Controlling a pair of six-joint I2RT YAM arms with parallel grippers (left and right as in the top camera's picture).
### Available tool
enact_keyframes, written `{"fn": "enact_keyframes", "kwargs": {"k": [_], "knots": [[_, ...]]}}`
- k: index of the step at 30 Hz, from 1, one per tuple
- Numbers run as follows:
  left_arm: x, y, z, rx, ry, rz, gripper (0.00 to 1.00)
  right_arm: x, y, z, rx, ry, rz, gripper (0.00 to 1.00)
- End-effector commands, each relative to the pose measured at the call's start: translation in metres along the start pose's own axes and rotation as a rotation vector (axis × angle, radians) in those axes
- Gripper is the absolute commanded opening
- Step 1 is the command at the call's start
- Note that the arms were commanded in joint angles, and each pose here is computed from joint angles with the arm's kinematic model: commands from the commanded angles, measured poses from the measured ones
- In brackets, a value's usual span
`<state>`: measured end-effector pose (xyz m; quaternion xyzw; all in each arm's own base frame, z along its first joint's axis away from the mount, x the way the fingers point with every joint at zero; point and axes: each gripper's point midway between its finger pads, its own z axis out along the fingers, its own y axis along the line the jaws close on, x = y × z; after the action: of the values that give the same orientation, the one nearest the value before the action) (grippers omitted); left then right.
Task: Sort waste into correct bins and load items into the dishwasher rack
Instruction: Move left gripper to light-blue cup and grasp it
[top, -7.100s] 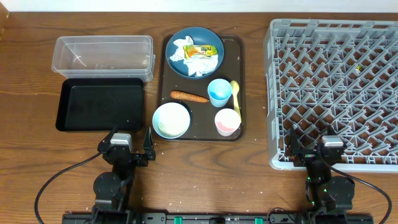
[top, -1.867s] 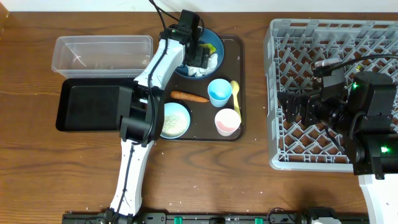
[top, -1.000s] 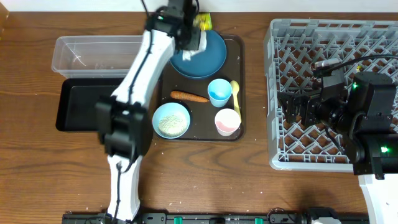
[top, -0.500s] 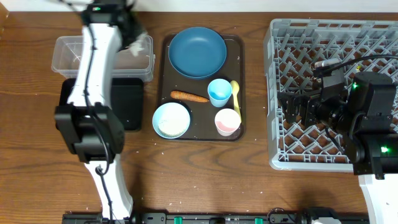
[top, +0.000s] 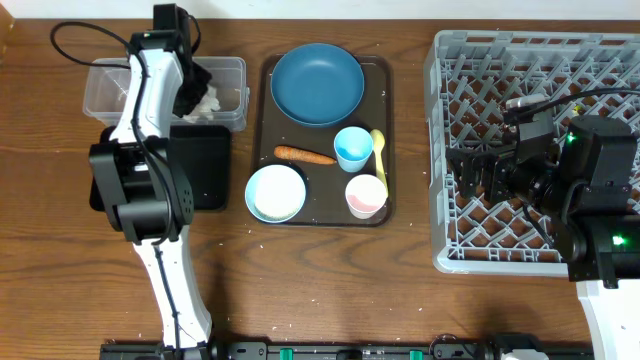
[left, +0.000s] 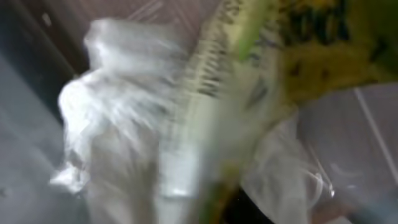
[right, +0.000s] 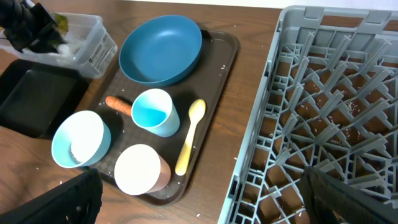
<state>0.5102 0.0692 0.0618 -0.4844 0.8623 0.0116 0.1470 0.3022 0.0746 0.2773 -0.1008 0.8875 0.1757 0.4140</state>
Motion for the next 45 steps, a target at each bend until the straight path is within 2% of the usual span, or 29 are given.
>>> {"fn": "enact_keyframes", "kwargs": {"k": [1,3,7,14,17,19,23,27,31,37,41,45], "knots": [[-0.003,-0.002,-0.011,0.016,-0.012,-0.004,0.52,-0.007,0.005,-0.003,-0.016,-0.015,-0.015,0.99],[-0.006,-0.004,-0.019,0.030,-0.023,0.006,0.65,-0.007,0.005,-0.003,-0.016,-0.018,-0.016,0.99],[-0.014,-0.009,-0.044,0.072,-0.057,0.015,0.73,-0.007,0.005,-0.003,-0.016,-0.019,-0.016,0.99],[-0.029,-0.014,-0.115,0.183,-0.149,0.038,0.74,-0.007,0.006,-0.003,-0.019,-0.019,-0.016,0.99],[-0.023,-0.023,-0.146,0.253,-0.166,0.191,0.74,-0.007,0.006,-0.003,-0.019,-0.019,-0.016,0.99],[-0.005,-0.035,-0.166,0.340,-0.136,0.359,0.74,-0.007,0.006,-0.003,-0.019,-0.019,-0.016,0.99],[0.054,-0.057,-0.198,0.522,-0.038,0.747,0.74,-0.008,0.006,-0.003,-0.019,-0.023,-0.018,0.99],[0.113,-0.046,-0.196,0.482,0.090,0.968,0.74,-0.009,0.006,-0.004,-0.019,-0.025,-0.019,0.99],[0.166,-0.046,-0.191,0.467,0.172,1.113,0.74,-0.010,0.006,-0.004,-0.019,-0.028,-0.020,0.99],[0.243,-0.059,-0.170,0.498,0.217,1.282,0.74,-0.010,0.006,-0.003,-0.019,-0.027,-0.020,0.99],[0.279,-0.062,-0.148,0.506,0.243,1.275,0.75,-0.007,0.005,-0.002,-0.019,-0.014,-0.014,0.99],[0.299,-0.062,-0.129,0.506,0.235,1.275,0.75,-0.005,0.004,0.000,-0.020,-0.005,-0.011,0.99]]}}
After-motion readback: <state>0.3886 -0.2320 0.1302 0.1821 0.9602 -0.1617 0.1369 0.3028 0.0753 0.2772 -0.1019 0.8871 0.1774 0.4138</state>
